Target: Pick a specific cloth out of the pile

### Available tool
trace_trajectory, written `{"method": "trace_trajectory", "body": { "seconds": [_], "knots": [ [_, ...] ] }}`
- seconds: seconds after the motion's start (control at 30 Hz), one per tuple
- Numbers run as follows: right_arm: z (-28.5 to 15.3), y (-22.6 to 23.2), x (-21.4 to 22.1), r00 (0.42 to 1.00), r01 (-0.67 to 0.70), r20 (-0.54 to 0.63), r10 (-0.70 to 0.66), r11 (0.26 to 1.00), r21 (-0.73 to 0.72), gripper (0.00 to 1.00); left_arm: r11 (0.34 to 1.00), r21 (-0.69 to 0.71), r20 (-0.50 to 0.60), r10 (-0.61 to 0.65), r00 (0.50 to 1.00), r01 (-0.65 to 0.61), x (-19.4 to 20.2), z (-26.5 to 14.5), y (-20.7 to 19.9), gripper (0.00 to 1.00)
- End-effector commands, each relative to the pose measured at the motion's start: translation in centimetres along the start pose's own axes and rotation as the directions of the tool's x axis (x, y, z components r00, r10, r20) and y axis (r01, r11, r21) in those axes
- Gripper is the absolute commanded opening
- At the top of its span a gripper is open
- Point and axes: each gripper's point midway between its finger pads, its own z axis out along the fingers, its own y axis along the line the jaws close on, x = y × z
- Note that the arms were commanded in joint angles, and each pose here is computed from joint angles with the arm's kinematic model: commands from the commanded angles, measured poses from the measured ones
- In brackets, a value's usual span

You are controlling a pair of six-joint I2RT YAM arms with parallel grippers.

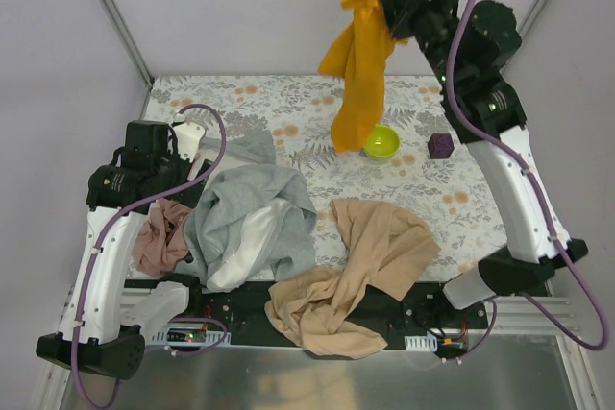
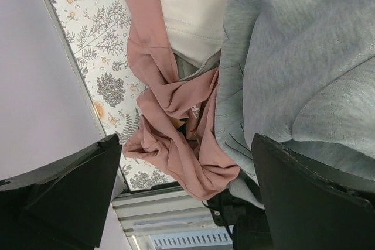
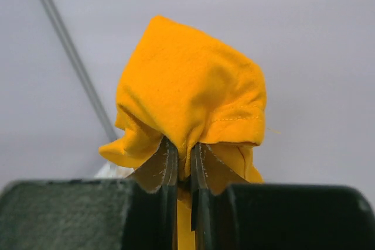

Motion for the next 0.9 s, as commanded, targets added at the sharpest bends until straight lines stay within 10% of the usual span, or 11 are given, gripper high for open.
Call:
{"method": "trace_trajectory", "body": {
  "seconds": [0.0,0.27,0.43,0.57,0.73,0.87],
  "knots": [
    [4.7,-3.0,-9.2,0.932,-0.024,0.362,0.0,0.998,0.063,0.0,1.0,0.008,0.021,-0.008,1.0,0.008,-0.3,-0.2,-0.1,0.97],
    [15.1,-15.0,-2.2,0.924,-0.03,0.376,-0.071,0.966,0.256,0.0,1.0,0.028,-0.005,-0.006,1.0,0.006,0.0,1.1,-0.5,0.97],
    [17.7,-22.3,15.5,0.997,0.072,-0.046,-0.059,0.917,0.393,0.0,0.999,0.04,-0.026,-0.011,1.0,0.012,0.2,1.9,-0.8,0.97],
    [14.7,-23.4,30.4,0.907,0.137,-0.42,0.029,0.923,0.36,0.0,0.999,0.047,-0.032,-0.01,0.999,0.012,0.0,2.3,-0.8,0.97],
    [10.8,-22.8,38.3,0.803,0.109,-0.581,0.131,0.927,0.36,0.0,0.998,0.067,-0.034,-0.012,0.999,0.014,-0.5,2.7,-1.0,0.97],
    [9.6,-23.6,39.8,0.713,0.158,-0.681,0.167,0.907,0.389,0.68,0.997,0.073,-0.04,-0.013,0.999,0.016,-0.5,3.0,-1.1,0.97]
  ]
}}
